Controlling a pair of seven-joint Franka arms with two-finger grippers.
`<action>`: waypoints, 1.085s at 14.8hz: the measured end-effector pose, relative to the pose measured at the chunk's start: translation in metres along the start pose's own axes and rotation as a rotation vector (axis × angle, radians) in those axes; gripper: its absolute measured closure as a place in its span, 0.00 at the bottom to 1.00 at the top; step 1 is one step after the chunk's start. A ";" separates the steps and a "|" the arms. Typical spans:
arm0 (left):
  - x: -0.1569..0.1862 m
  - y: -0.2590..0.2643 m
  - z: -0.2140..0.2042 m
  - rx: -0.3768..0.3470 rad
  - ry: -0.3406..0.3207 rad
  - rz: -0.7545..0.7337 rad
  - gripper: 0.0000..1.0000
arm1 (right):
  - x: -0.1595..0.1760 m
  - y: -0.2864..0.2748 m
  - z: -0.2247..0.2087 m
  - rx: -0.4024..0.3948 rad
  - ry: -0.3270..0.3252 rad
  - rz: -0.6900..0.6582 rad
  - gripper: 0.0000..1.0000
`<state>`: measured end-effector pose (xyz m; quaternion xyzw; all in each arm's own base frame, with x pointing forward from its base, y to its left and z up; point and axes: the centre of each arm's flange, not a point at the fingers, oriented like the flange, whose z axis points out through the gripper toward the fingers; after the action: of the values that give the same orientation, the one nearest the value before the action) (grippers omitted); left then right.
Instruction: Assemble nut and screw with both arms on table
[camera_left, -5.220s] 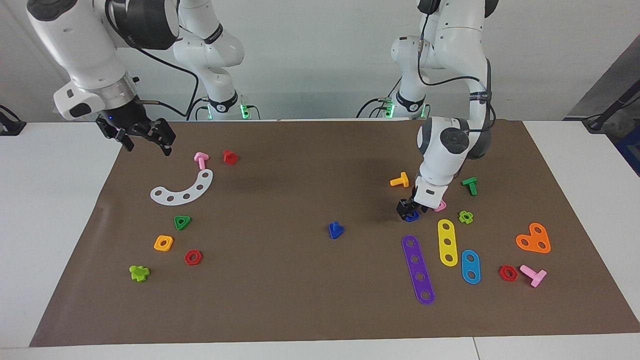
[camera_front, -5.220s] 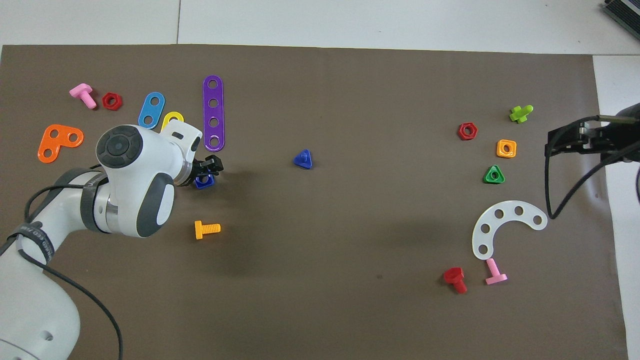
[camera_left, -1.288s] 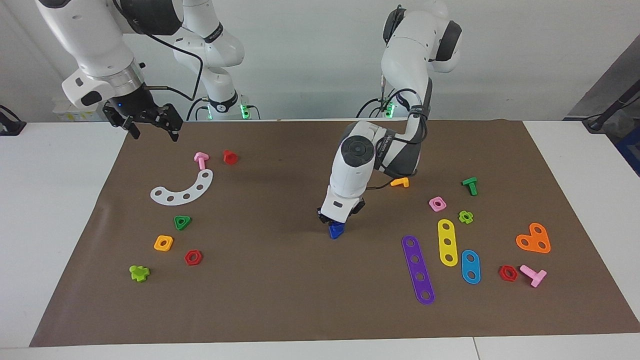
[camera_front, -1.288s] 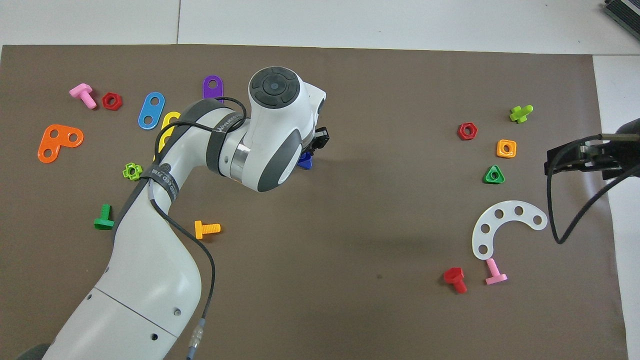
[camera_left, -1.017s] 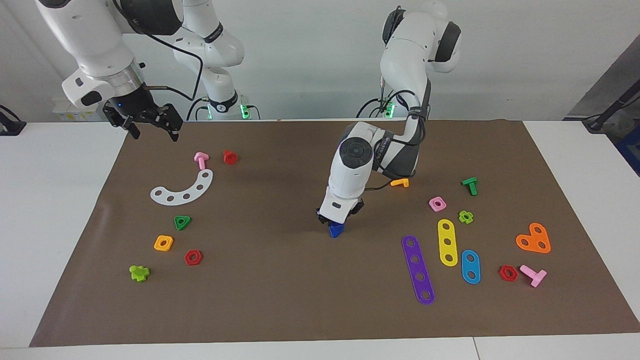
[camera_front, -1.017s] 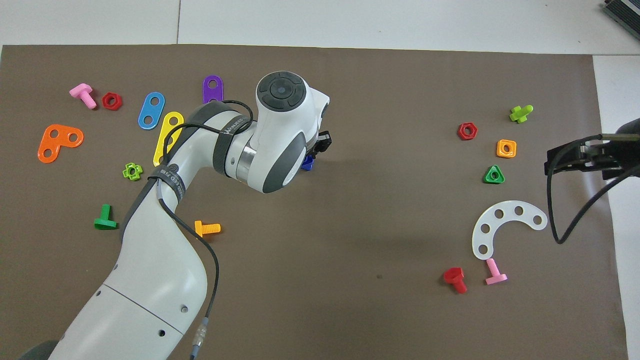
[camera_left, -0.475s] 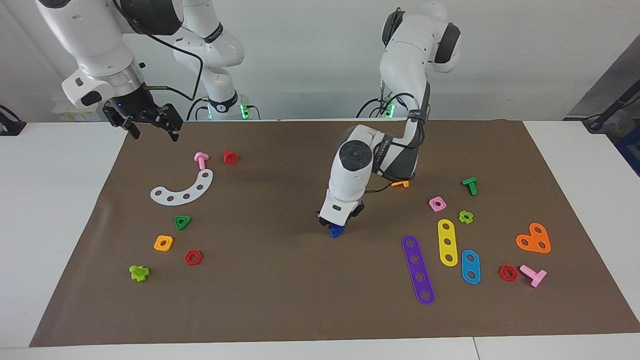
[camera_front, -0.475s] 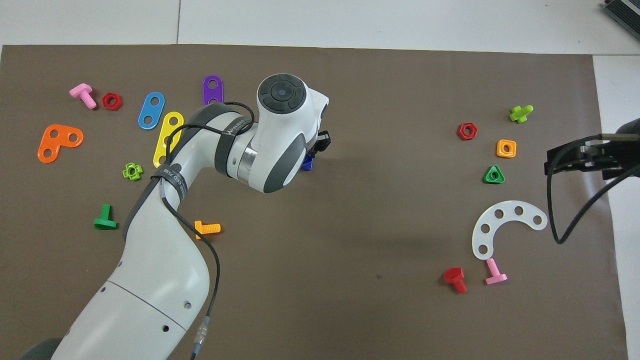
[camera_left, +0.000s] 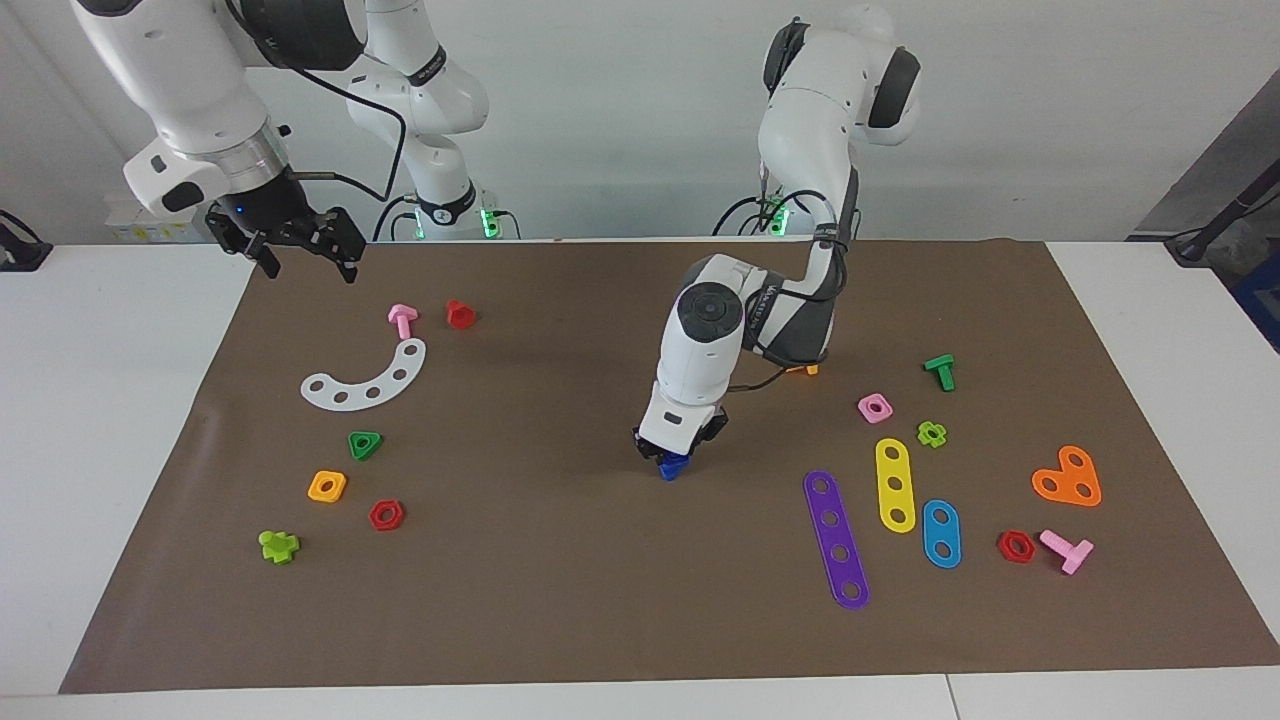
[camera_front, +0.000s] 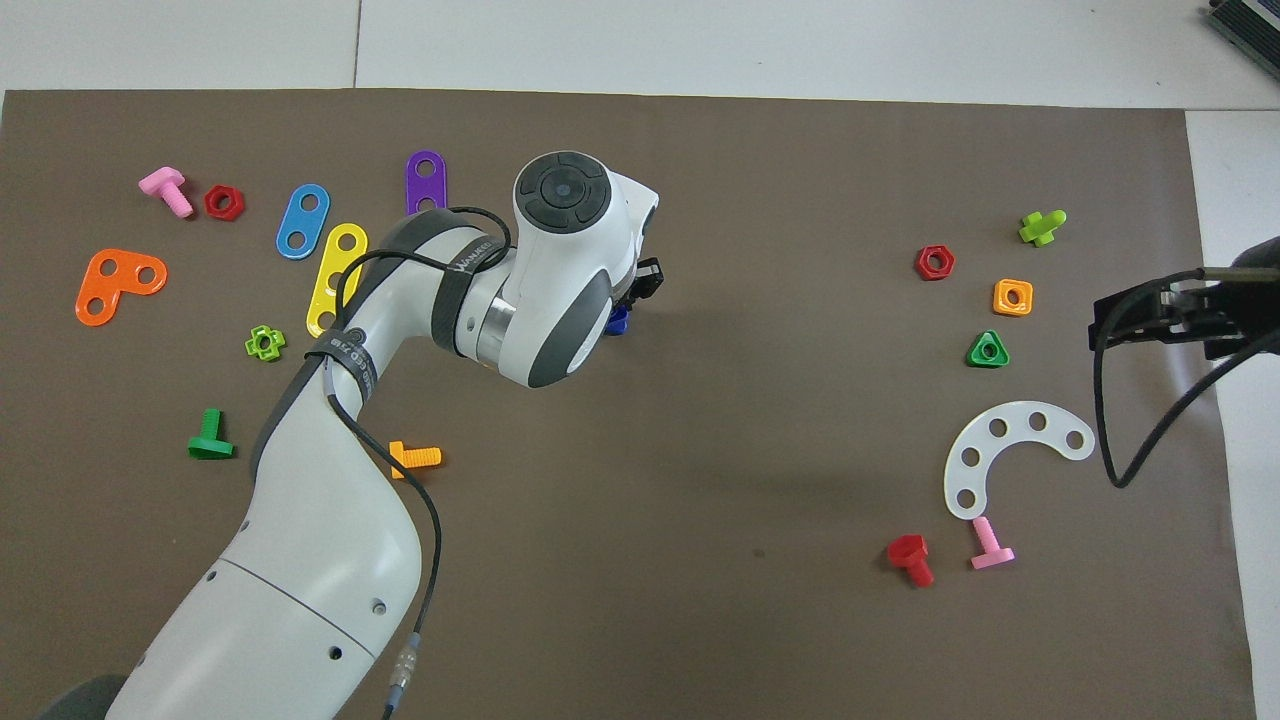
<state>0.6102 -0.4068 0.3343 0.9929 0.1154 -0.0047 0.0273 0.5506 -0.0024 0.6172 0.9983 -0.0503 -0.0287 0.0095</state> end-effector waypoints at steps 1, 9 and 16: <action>0.000 0.000 0.000 0.003 0.003 0.002 0.53 | 0.000 0.000 0.000 0.000 0.000 0.000 0.00; -0.001 -0.001 0.002 0.011 0.002 0.005 0.31 | 0.000 0.000 0.000 0.000 0.000 0.000 0.00; 0.005 -0.008 -0.005 0.042 -0.014 -0.007 0.00 | 0.000 0.000 0.000 0.000 0.000 0.000 0.00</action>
<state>0.6130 -0.3972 0.3390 0.9928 0.1187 -0.0142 0.0072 0.5506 -0.0024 0.6172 0.9983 -0.0503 -0.0287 0.0095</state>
